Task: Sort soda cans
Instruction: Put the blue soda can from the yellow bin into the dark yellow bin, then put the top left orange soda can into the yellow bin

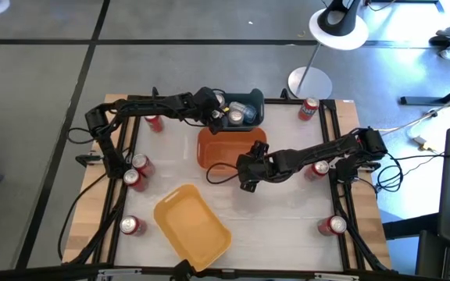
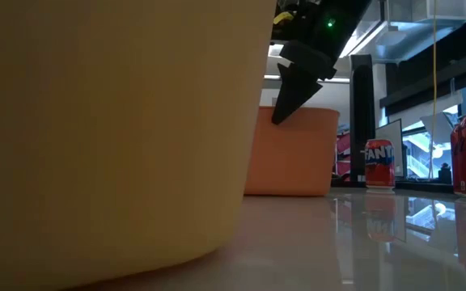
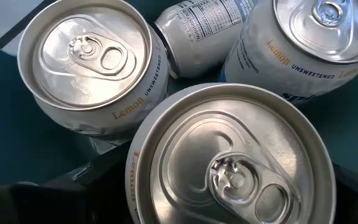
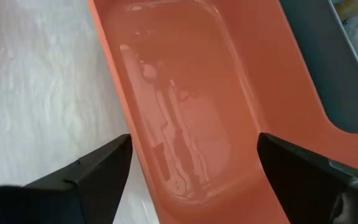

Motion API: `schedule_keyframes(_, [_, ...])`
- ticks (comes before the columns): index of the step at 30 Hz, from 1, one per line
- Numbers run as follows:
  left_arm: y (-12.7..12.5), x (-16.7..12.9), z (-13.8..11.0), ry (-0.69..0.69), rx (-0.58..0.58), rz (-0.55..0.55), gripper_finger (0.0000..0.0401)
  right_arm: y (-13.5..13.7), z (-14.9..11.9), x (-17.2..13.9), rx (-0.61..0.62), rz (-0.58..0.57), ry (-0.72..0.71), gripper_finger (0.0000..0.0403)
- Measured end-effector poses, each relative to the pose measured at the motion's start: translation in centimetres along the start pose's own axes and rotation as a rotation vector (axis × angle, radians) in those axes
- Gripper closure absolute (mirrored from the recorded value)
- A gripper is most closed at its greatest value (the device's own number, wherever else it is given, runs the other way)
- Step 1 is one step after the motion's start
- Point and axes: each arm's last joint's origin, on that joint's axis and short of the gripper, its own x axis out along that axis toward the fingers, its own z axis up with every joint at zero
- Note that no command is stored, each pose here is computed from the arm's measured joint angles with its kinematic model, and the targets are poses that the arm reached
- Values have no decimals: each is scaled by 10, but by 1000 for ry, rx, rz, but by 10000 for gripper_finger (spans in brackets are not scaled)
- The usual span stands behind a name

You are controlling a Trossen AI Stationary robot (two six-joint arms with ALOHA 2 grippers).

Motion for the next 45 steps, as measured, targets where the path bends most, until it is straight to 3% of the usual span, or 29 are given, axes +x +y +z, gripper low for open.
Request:
schedule_keyframes(11, [0, -13, 6, -7, -9, 0, 69, 0, 0, 0, 0, 0, 0, 56])
schedule_keyframes(32, [3, -11, 6, 3, -4, 24, 68, 0, 0, 0, 1, 1, -1, 56])
schedule_keyframes(36, [1, -30, 17, -9, 1, 15, 68, 0, 0, 0, -2, 0, 1, 56])
schedule_keyframes(45, [7, -102, 40, -76, 17, 12, 68, 0, 0, 0, -4, 0, 3, 56])
